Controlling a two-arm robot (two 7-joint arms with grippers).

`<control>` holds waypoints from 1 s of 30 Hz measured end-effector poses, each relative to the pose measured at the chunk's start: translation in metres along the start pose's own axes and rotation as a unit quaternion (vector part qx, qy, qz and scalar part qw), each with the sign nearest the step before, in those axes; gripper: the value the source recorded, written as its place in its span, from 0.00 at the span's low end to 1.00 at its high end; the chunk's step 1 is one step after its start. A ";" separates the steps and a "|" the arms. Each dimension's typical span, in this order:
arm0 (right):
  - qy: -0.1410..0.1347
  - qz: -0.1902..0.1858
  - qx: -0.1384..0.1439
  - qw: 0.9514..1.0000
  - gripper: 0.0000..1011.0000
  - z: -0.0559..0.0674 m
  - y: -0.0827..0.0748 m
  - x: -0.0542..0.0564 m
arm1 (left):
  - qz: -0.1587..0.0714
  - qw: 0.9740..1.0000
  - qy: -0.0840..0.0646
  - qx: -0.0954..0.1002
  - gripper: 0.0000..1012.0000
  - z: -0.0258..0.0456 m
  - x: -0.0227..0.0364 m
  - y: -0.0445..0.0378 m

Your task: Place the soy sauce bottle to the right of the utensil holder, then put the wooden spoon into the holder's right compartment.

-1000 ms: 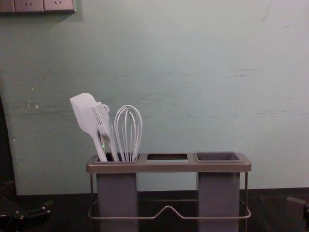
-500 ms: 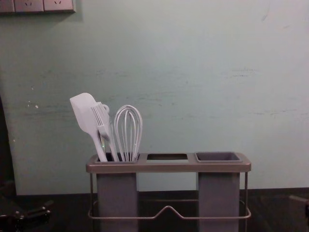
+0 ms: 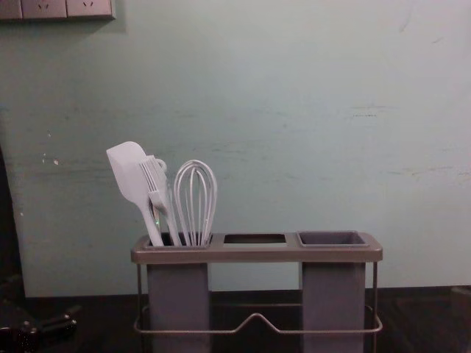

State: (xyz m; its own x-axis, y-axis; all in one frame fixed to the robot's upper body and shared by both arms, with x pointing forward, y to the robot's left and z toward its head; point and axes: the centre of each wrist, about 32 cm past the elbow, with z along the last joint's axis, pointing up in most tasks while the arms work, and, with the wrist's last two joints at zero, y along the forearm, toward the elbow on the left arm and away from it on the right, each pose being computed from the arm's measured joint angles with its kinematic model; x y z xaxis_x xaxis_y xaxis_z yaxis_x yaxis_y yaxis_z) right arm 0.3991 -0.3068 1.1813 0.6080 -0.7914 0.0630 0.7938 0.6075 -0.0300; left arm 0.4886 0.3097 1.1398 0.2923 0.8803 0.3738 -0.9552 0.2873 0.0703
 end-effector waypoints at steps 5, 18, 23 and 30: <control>-0.005 0.001 0.005 1.000 0.38 0.005 -0.001 0.000 | 0.000 1.000 0.000 0.000 0.99 0.0000 0.0000 0.0000; -0.016 -0.011 0.017 1.000 0.38 0.012 0.015 0.015 | 0.000 1.000 0.000 0.000 0.99 0.0000 0.0000 0.0000; -0.014 -0.016 0.020 1.000 0.38 0.010 0.029 0.023 | 0.000 1.000 0.000 0.000 0.99 0.0000 0.0000 0.0000; -0.011 -0.024 0.020 0.999 0.38 0.006 0.049 0.032 | 0.000 1.000 0.000 0.000 0.99 0.0000 0.0000 0.0000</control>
State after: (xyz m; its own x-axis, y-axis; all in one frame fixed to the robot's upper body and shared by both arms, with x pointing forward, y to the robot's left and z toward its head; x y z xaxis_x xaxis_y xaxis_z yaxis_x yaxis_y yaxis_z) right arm 0.4578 -0.3018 1.1876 0.5683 -0.8184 0.0851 0.8207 0.5713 0.0132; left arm 0.4886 0.3097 1.1398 0.2923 0.8803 0.3738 -0.9552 0.2874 0.0702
